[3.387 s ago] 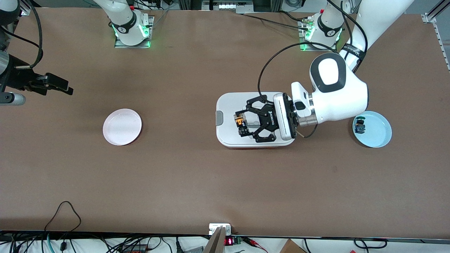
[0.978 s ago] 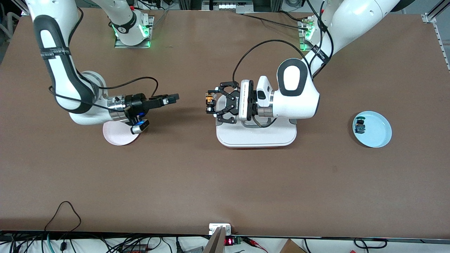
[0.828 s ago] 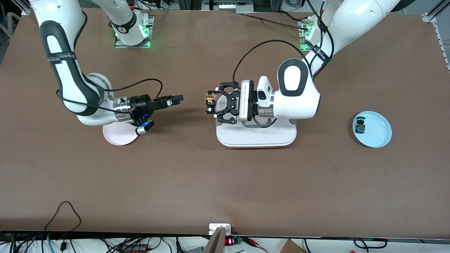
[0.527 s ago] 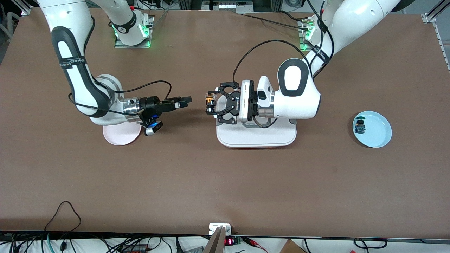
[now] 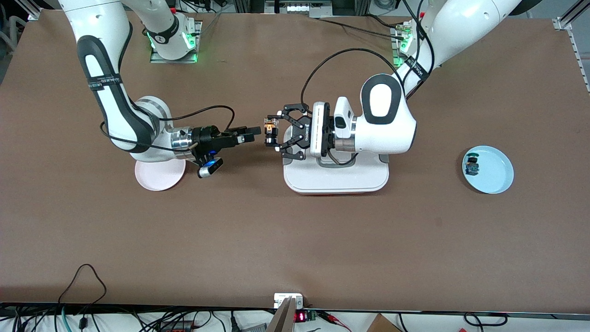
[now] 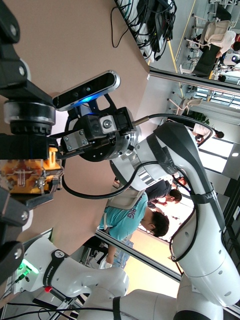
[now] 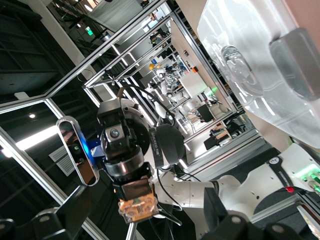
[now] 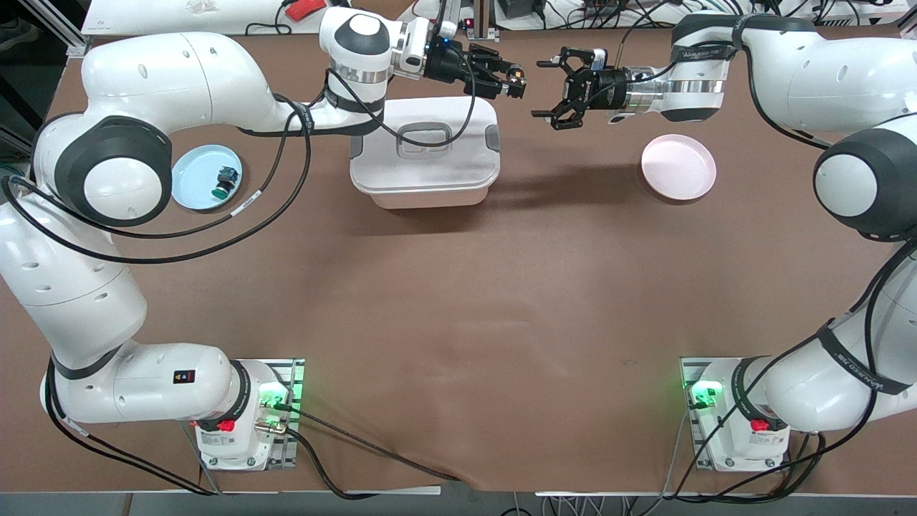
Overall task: Transfer orange switch to right arm and place
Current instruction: 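Close the right gripper on the orange switch's button end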
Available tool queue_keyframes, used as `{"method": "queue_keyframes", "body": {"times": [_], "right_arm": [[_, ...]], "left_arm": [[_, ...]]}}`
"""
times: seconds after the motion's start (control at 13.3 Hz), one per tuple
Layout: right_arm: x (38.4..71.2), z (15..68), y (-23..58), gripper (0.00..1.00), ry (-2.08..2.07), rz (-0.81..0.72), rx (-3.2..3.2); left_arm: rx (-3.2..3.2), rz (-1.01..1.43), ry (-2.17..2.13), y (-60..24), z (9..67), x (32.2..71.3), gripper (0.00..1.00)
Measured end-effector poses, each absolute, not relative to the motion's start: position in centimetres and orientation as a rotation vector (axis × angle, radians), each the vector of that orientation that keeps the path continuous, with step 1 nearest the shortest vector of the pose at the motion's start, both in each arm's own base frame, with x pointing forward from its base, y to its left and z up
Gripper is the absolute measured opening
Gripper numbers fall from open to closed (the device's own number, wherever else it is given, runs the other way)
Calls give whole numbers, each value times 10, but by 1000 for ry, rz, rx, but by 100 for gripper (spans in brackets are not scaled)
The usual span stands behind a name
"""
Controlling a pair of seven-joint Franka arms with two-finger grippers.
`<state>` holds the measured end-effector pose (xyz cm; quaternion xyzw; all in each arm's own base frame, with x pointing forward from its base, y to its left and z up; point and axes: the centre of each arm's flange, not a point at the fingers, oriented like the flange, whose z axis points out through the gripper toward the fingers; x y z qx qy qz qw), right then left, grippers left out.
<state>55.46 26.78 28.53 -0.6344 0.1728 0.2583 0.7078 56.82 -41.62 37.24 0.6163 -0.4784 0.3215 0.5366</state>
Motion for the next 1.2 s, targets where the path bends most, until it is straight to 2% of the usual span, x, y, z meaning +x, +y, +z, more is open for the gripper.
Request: {"method": "queue_keyframes", "body": {"times": [1.2], "right_arm": [[553,305,279,100,400,620,-1392]], "left_arm": [[1465,758,-1080,-428,373,561,72]]}}
